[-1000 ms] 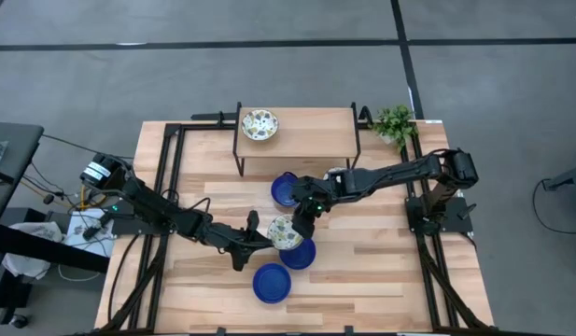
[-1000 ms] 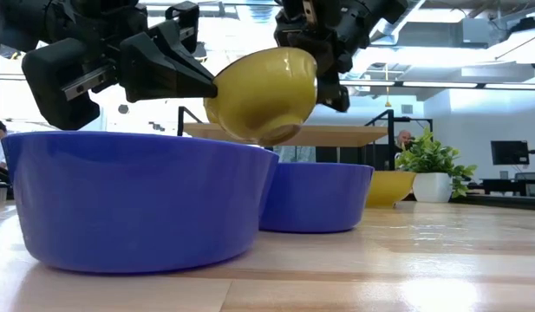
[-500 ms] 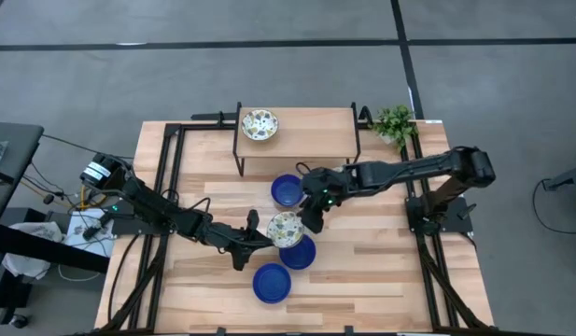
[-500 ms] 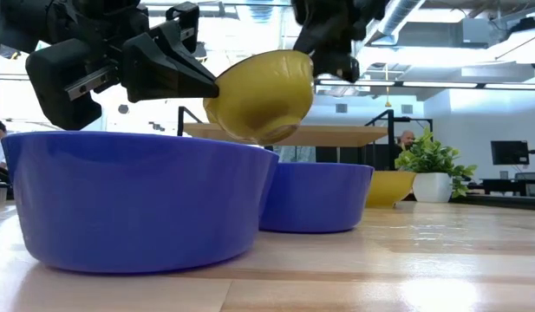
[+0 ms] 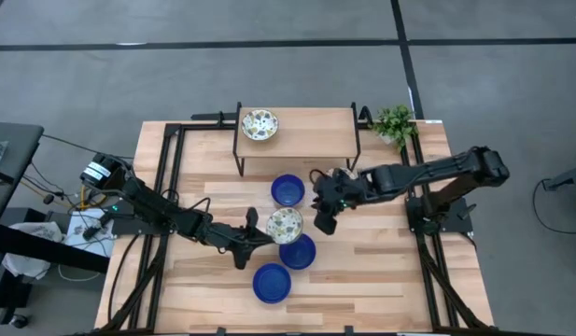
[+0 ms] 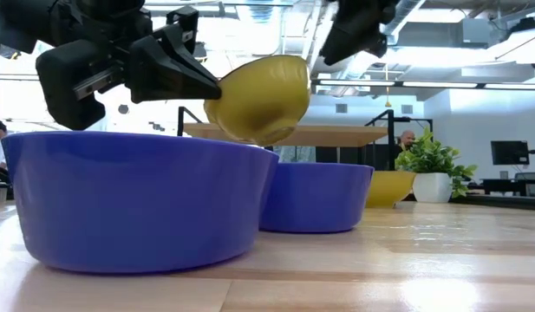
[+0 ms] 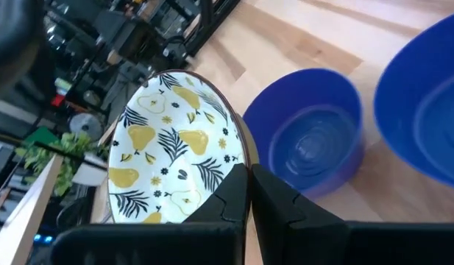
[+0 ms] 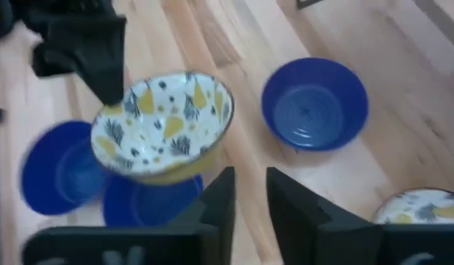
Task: Pick & Place Mini bowls
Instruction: Put the bottom white patterned bowl on top of the white patterned bowl on the shelf
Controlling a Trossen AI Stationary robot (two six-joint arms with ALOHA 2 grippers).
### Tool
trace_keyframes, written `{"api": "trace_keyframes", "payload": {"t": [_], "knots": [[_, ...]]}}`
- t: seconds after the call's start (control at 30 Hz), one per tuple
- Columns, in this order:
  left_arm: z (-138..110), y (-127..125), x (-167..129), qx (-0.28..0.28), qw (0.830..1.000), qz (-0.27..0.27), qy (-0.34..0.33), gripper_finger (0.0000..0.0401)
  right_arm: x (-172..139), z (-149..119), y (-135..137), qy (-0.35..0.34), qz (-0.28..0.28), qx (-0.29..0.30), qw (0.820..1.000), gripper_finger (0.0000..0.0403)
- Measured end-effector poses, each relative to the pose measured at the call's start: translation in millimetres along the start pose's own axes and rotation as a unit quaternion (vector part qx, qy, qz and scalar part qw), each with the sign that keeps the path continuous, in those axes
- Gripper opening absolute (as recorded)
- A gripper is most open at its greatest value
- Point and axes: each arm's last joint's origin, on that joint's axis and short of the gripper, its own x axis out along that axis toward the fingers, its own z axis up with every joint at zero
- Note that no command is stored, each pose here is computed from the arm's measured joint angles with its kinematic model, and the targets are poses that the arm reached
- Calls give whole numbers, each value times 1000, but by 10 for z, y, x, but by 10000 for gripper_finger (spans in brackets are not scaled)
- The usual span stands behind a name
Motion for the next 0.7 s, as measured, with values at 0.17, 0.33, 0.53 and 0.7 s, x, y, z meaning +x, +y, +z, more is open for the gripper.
{"api": "trace_keyframes", "payload": {"t": [0.17,0.33,0.53,0.7], "knots": [[-4,4,0,-17,1000,8,6,10,-39,-91,142,0,-11,-26,1000,7],[-12,14,2,-25,999,19,16,10,-72,-158,226,-11,-42,-38,998,2],[-20,23,1,-27,999,34,28,10,-155,-238,272,-23,-60,-51,997,1],[-19,24,1,-27,999,35,28,10,-194,-347,204,-36,-55,-36,997,0]]}}
